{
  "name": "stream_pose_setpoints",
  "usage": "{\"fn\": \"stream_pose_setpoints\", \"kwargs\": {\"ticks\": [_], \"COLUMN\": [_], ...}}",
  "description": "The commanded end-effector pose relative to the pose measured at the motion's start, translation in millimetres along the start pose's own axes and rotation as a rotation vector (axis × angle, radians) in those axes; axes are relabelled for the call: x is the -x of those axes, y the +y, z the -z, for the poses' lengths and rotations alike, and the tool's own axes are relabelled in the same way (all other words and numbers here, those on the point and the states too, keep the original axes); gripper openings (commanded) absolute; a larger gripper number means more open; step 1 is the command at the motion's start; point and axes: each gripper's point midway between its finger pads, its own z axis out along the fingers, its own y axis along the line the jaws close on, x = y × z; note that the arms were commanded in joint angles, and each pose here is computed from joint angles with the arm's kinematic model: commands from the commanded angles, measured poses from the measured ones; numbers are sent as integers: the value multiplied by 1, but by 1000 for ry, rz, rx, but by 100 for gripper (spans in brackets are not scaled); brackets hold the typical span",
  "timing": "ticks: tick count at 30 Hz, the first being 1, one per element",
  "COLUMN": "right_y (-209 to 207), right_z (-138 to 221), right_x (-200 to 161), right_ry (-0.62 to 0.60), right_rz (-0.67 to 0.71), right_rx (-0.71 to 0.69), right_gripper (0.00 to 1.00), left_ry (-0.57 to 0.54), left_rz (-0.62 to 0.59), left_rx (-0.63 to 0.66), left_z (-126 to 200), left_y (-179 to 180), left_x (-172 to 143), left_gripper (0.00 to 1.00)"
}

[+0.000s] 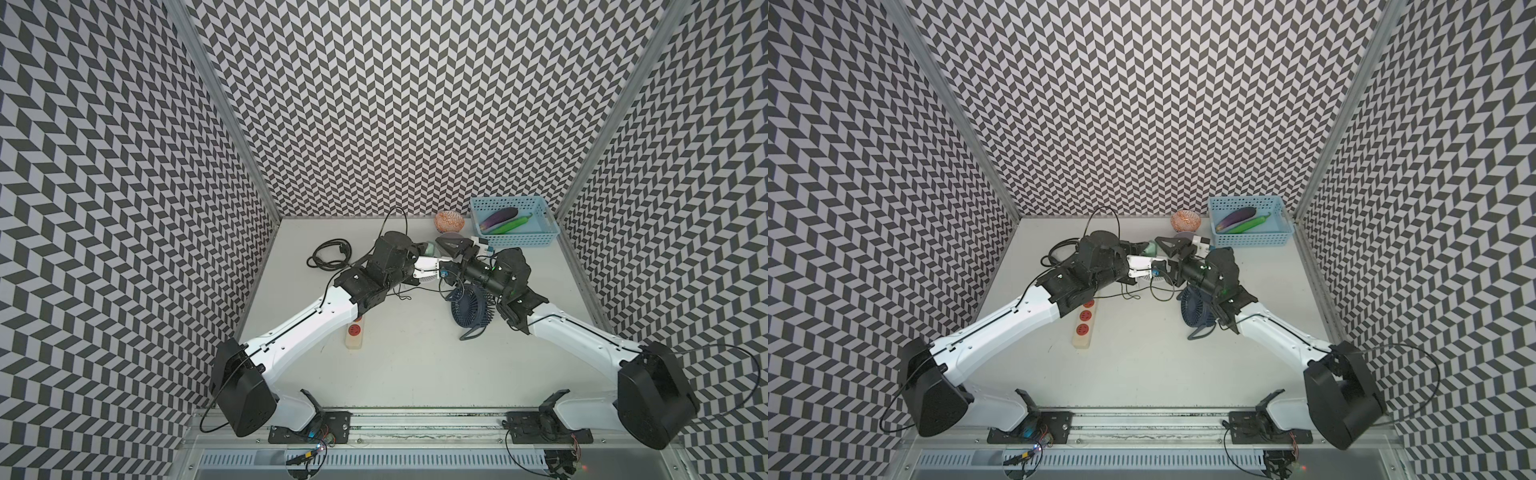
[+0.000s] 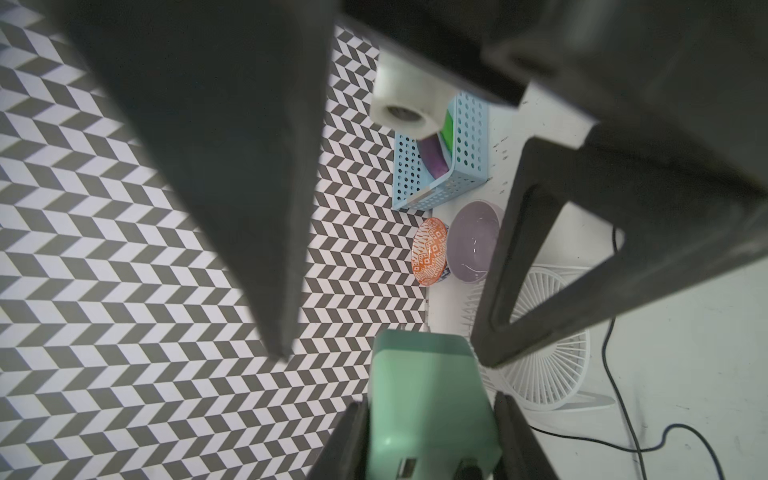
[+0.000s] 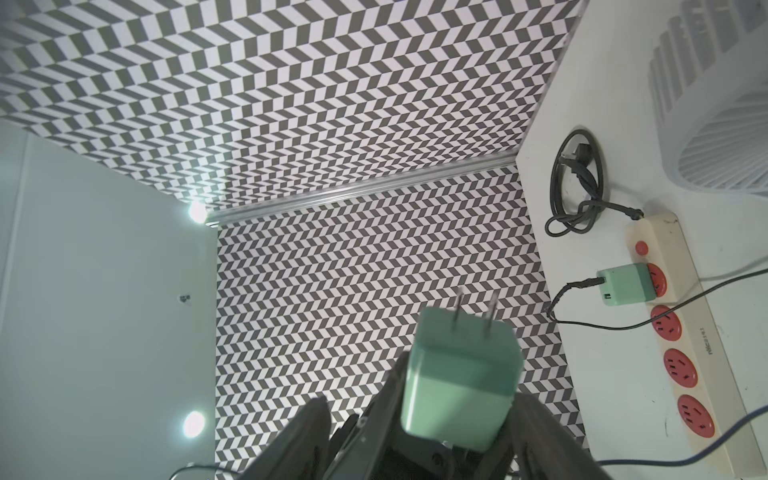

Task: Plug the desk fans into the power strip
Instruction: Pick up the plug from the center of the board.

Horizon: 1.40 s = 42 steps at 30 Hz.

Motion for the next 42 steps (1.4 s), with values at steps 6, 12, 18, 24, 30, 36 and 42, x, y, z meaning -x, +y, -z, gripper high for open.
{"fn": "stream_pose_setpoints", "kwargs": {"ticks": [6, 12, 18, 24, 30, 36, 42], "right_y": [29, 46, 52, 46, 50, 50, 55], "right_z": [21, 40, 53, 53, 56, 53, 51], "right_x": [1, -3, -26, -52, -68, -78, -88], "right_ry": [-7, 35, 236, 461, 531, 573, 595], "right_rz": [255, 579, 773, 849, 859, 835, 820], "right_rx": [59, 108, 191, 209, 252, 275, 307], "right_gripper": [74, 77, 82, 85, 81, 77, 55], "left_ry": [-60, -201, -336, -457, -490, -528, -534], "left_rz": [165, 316, 394, 436, 441, 428, 382], "left_rx": [-37, -192, -332, -427, -449, -481, -494], "left_z": [23, 45, 62, 77, 79, 80, 77], "left_y": [18, 19, 16, 18, 21, 16, 10], "left_x": [-12, 1, 28, 53, 60, 70, 79], "left_gripper": [0, 0, 0, 0, 0, 0, 0]}}
